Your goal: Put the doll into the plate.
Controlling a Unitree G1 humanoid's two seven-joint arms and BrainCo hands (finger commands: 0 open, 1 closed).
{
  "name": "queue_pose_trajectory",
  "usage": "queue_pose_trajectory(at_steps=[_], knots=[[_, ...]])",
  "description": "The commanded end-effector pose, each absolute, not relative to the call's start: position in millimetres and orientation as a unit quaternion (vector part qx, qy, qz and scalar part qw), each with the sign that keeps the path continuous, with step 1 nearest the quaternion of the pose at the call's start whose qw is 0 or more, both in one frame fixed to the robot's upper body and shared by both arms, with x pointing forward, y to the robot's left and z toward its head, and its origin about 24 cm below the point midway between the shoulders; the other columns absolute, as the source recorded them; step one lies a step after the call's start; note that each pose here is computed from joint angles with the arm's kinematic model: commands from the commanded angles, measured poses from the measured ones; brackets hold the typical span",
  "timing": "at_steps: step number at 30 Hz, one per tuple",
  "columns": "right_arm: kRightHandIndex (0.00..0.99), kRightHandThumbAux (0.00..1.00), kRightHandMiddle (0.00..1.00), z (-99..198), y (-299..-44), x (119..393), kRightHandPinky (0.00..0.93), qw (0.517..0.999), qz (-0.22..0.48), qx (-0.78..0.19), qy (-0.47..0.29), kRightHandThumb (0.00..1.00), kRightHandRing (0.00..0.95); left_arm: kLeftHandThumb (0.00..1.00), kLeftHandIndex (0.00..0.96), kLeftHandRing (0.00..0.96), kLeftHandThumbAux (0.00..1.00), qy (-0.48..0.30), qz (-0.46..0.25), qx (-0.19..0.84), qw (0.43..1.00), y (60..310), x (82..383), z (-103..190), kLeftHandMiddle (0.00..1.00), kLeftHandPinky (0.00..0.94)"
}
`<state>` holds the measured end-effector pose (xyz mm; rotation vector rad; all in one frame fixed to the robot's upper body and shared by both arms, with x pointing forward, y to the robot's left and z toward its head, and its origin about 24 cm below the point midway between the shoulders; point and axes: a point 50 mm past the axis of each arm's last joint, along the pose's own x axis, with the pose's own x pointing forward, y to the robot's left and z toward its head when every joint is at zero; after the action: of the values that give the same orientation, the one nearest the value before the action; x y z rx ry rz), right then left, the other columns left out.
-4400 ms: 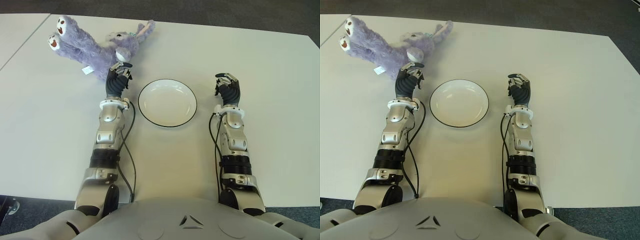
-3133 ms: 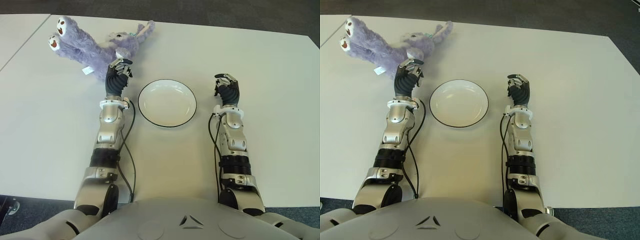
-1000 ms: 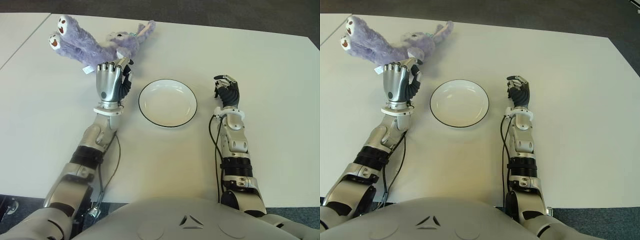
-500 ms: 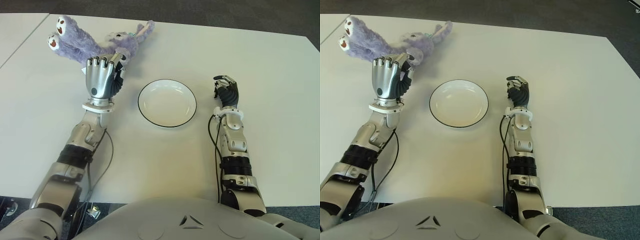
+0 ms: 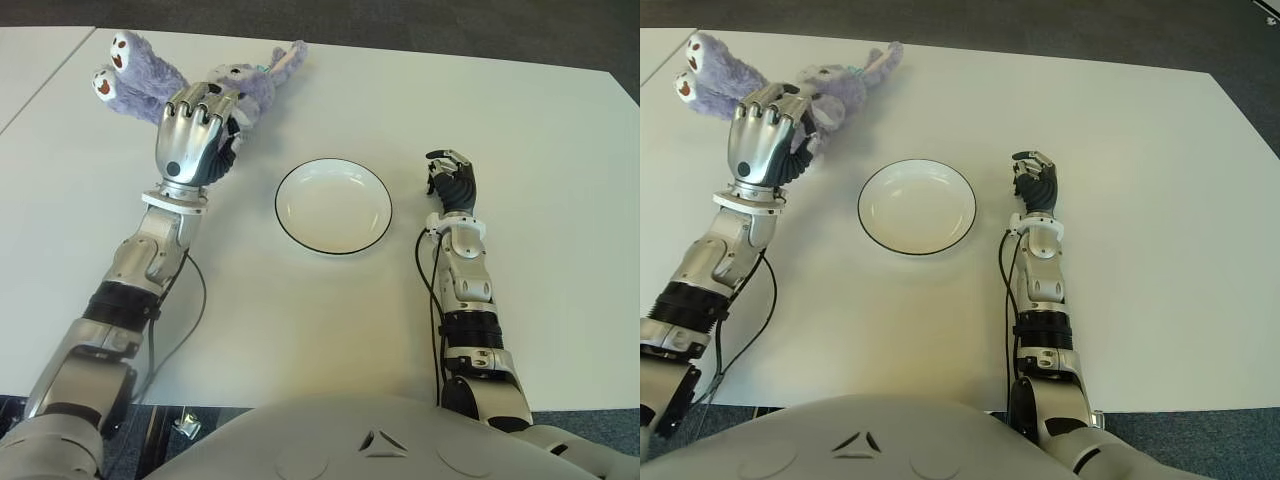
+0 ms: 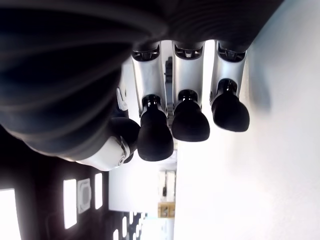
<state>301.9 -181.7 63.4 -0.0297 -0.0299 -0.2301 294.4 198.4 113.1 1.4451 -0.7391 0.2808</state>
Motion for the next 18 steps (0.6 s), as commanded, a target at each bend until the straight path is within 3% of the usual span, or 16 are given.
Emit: queue_pose_trajectory(at_steps=[1,9,18], knots=[[0.44,0.717,0.779,42,-180,294,0.733,0.993,-0.118,-0.014,0.028,0.712,0.786,0.516,0.124,0.061,0.425,-0.321,0.106,0.668,0.663,197,297,117,0.1,0.012],[0.44,0.718,0.773,42,-180,295,0.729,0.993,-0.118,-0.012,0.029,0.712,0.781,0.441,0.013,0.002,0.31,-0.284,0.089,0.711,0.637,203,306,120,0.005,0.0],[0.44,0.718,0.771,40,-180,295,0.724,0.993,-0.115,-0.011,0.028,0.711,0.782,0.27,0.0,0.0,0.249,-0.26,0.083,0.747,0.606,208,318,124,0.0,0.0]])
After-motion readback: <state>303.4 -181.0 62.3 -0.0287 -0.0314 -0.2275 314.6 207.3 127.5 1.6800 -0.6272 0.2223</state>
